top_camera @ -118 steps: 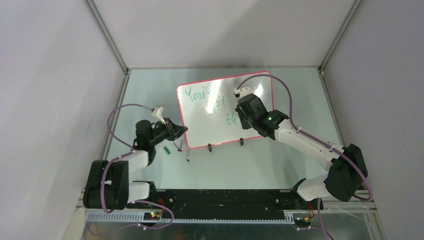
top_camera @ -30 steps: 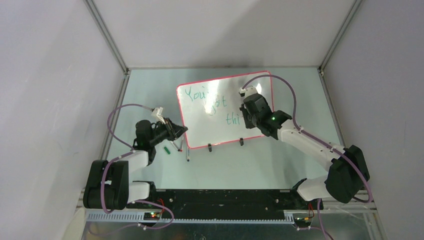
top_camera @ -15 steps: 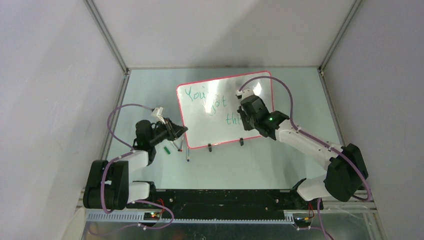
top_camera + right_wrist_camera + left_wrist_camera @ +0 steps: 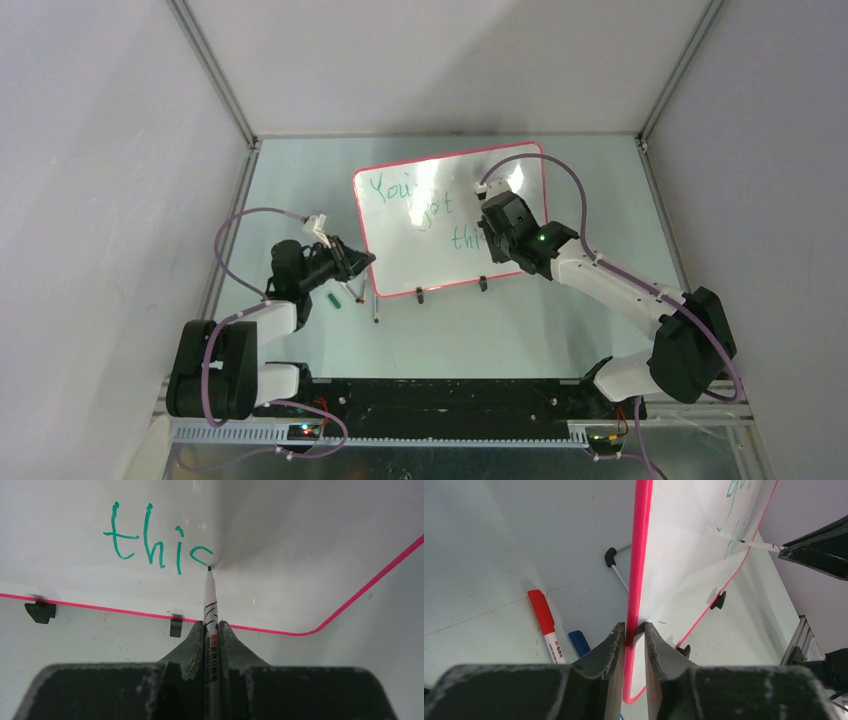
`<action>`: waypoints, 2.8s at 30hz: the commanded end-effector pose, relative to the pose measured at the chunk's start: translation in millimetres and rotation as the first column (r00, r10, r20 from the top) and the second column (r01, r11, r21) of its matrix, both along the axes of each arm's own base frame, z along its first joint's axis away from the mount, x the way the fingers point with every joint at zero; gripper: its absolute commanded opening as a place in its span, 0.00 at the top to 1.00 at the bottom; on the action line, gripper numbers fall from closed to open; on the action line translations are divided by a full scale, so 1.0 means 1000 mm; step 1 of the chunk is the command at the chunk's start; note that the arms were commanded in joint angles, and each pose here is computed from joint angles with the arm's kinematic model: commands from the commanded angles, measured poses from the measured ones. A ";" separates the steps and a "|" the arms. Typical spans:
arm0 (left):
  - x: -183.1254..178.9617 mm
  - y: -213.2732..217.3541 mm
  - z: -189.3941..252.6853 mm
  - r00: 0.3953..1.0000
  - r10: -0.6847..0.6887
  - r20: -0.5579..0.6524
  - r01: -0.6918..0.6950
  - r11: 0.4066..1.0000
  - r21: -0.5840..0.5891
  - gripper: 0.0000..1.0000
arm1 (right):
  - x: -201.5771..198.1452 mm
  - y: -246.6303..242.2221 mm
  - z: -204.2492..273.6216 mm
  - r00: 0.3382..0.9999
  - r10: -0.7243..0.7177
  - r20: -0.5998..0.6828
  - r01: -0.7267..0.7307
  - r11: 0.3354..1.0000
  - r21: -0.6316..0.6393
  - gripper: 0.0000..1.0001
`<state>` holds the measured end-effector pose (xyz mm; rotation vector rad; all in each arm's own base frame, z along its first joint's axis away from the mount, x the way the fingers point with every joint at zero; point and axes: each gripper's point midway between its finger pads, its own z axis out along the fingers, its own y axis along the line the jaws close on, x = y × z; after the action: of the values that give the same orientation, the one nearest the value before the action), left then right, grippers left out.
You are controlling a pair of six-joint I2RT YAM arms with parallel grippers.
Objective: Write a sentence on the whiteboard
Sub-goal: Write a sentence on the whiteboard, then close the whiteboard marker at the center of the board.
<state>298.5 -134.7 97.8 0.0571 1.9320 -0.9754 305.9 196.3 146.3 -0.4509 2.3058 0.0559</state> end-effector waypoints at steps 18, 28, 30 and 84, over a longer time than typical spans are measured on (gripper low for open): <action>0.008 0.005 0.006 0.999 0.034 0.031 -0.035 0.999 0.019 0.77 | -0.010 0.030 0.007 0.997 0.082 0.009 -0.082 0.995 0.056 1.00; 0.001 0.022 0.024 0.981 0.142 0.133 -0.149 0.988 0.042 0.09 | -0.034 0.027 0.083 0.970 0.130 0.207 -0.185 0.945 0.272 1.00; -0.001 0.032 0.028 0.966 0.217 0.141 -0.224 0.974 0.036 0.02 | -0.038 0.022 0.089 0.966 0.125 0.226 -0.188 0.940 0.285 1.00; -0.056 0.101 -0.072 0.234 0.778 -0.583 -0.524 0.606 0.598 0.40 | -0.054 0.001 0.121 0.939 0.058 0.340 -0.212 0.875 0.435 1.00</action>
<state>232.5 -32.1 28.2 -1.2143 2.5445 -0.0337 248.1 198.1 257.6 -0.3720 1.8917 0.5479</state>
